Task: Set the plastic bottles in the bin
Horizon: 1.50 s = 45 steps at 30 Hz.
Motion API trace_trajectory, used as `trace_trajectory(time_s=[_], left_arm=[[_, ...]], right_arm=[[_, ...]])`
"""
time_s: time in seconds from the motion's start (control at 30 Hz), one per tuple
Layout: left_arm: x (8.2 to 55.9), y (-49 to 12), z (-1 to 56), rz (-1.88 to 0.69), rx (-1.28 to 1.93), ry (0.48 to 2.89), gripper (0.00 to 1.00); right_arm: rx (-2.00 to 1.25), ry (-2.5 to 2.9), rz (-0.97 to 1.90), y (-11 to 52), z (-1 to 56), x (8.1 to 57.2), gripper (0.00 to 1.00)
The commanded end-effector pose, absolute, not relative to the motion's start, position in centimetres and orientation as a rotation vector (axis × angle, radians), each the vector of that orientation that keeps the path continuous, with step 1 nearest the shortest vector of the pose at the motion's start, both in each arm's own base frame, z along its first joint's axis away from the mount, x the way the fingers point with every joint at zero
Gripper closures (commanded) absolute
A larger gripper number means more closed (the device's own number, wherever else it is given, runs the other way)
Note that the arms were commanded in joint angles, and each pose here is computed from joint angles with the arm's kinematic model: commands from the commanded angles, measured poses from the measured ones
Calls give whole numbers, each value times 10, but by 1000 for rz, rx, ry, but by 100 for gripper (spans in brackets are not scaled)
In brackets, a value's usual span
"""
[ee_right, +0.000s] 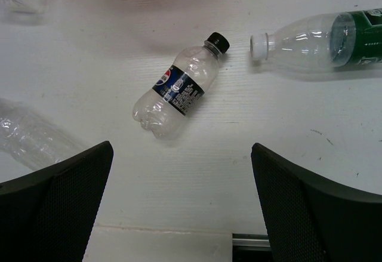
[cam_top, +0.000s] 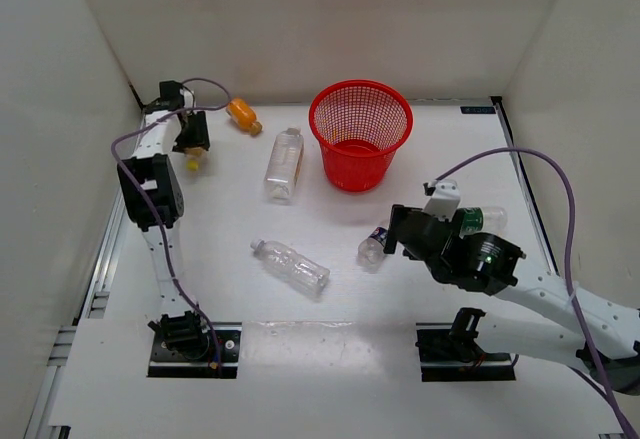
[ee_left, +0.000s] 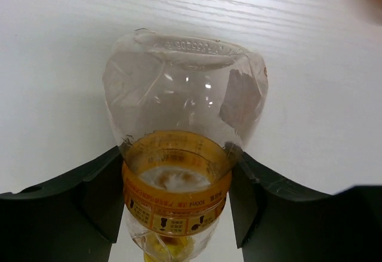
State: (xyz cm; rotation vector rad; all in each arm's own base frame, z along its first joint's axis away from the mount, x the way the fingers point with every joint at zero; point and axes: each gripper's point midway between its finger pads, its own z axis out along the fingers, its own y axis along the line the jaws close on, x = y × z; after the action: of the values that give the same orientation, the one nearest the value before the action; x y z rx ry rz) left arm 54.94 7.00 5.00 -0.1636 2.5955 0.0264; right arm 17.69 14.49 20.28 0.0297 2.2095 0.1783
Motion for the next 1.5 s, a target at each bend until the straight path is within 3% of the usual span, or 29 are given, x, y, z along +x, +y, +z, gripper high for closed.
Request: trace_trajectory(time_s=[0.0,0.17,0.2,0.33,0.53,0.63,0.73,0.8,0.83,0.93,0.97,1.1,1.27,1.33,1.47], left_arm=[[549,47,206,-23,-76,2298,90],[559,-46,317,-38,198,2018,90],[561,-87,356,-82,288,1896,90],[562,-196,419,-203,453,1644,90],[512,-369,412,-525,769,1447,90],[495,-415,396,-583,826,1422,89],[491,-432,361,-617,849,1493,85],[489,-432,349,-634,841,1534,73],[488,-430,346,-633,829,1551,61],[483,-431,321,-609,867,1600,51],[479,-433,311,-599,883,1617,36],[482,-428,307,-537,860,1638,0],[486,-416,321,-480,808,1635,0],[483,-411,331,-473,796,1625,0],[484,-388,362,-364,745,1584,0]], right_arm=[[105,2151,187,132,211,179,0],[191,2155,176,119,178,174,0],[193,2170,188,120,169,171,0],[224,2223,202,118,156,162,0],[226,2276,220,114,146,151,0],[213,2303,225,112,146,145,0],[265,2310,207,103,155,141,0],[316,2302,115,79,163,137,0],[465,2266,128,71,171,137,0],[731,2106,171,45,203,143,0],[779,2077,192,45,206,145,0],[881,2025,268,51,220,150,0],[605,2095,-26,70,243,174,0],[581,2164,-176,76,243,192,0],[695,2329,-187,70,254,229,0]])
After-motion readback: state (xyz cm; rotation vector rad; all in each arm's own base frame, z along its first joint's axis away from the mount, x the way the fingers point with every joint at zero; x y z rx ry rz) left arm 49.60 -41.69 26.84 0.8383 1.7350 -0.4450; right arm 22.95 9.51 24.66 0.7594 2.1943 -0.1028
